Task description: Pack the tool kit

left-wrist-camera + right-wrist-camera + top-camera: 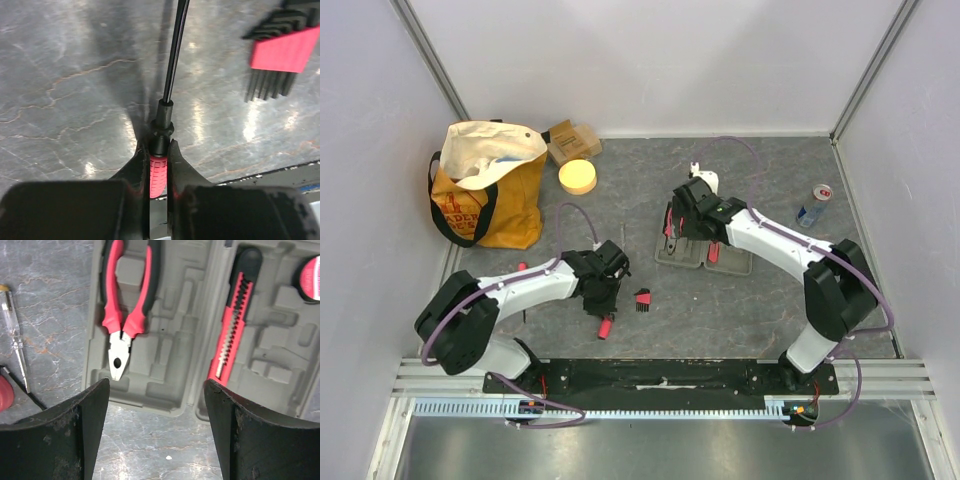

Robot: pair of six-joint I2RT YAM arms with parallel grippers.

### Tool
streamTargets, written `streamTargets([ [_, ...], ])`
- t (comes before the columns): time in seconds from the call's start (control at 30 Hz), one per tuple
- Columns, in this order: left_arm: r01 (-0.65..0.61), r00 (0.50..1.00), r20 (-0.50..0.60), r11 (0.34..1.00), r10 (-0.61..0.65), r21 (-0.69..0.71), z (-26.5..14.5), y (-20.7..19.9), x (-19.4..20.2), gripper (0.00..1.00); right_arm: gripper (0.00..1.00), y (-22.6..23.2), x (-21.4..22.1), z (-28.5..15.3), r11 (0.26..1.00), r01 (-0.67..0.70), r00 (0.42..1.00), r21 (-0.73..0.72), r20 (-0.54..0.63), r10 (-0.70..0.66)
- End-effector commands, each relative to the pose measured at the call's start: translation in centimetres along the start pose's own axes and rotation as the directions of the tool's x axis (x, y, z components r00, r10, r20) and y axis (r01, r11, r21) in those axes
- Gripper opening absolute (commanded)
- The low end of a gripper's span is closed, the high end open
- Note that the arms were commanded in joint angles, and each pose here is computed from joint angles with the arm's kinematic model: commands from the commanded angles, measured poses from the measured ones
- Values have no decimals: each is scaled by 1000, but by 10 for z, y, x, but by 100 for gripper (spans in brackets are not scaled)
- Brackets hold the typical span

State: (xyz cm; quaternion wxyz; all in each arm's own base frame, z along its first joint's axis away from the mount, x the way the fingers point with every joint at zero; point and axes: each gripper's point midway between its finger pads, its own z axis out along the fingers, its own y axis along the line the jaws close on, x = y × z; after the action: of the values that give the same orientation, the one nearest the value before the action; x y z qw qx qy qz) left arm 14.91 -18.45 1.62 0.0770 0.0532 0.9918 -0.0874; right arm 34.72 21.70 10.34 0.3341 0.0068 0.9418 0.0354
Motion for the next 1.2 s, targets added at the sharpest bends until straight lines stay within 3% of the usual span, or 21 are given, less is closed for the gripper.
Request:
streamTargets([
  [0.0,-85,993,93,993,78,78,-19,-39,-26,2,83,-18,-23,-15,998,-59,995,7,76,58],
  [0.3,-237,934,323,941,153,240,-86,-119,-96,2,83,-58,-39,-30,992,-124,984,37,130,118],
  [0.47,-253,919,371,923,135,290,-93,-165,-142,2,83,-82,-43,-35,984,-168,976,61,148,157],
  [0.73,-174,941,333,931,61,320,-52,-223,-207,2,83,-106,-42,-43,974,-214,967,76,156,201],
  [0.87,-191,945,319,923,80,335,-32,-239,-219,2,83,-114,-39,-45,971,-224,965,88,156,209],
  [1.17,-109,964,264,959,37,262,14,-224,-225,2,83,-126,-37,-46,966,-239,963,103,154,222],
])
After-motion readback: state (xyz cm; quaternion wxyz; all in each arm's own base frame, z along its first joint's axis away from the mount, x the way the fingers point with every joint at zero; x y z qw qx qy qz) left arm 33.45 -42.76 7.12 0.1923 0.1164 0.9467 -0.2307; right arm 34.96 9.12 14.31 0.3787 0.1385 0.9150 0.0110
